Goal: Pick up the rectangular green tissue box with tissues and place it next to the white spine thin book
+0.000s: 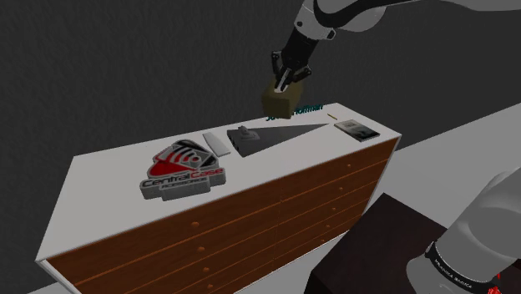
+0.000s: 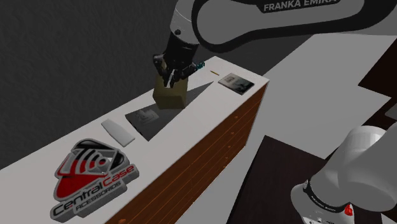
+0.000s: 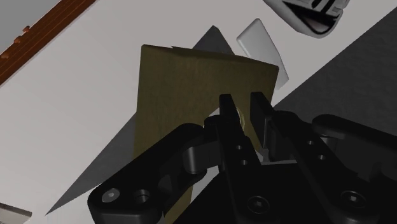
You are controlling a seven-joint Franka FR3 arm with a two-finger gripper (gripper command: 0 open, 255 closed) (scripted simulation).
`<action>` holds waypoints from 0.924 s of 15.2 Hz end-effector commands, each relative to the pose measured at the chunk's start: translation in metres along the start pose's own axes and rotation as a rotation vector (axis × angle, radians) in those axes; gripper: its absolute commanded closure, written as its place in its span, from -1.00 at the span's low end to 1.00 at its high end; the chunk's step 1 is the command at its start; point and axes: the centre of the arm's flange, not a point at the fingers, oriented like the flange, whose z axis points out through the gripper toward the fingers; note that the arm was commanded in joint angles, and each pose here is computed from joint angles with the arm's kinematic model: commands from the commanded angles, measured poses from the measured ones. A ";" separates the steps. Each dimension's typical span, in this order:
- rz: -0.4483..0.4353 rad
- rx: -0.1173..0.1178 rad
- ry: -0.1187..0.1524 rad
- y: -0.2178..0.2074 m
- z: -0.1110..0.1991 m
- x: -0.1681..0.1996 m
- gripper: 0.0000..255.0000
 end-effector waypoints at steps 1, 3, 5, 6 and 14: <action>-0.001 0.000 0.000 0.020 -0.007 0.013 1.00; -0.001 0.000 0.000 0.042 -0.013 0.028 1.00; -0.001 0.000 0.000 0.063 -0.019 0.042 1.00; -0.001 0.000 0.000 0.074 -0.022 0.049 1.00; -0.001 0.000 0.000 0.159 -0.046 0.107 1.00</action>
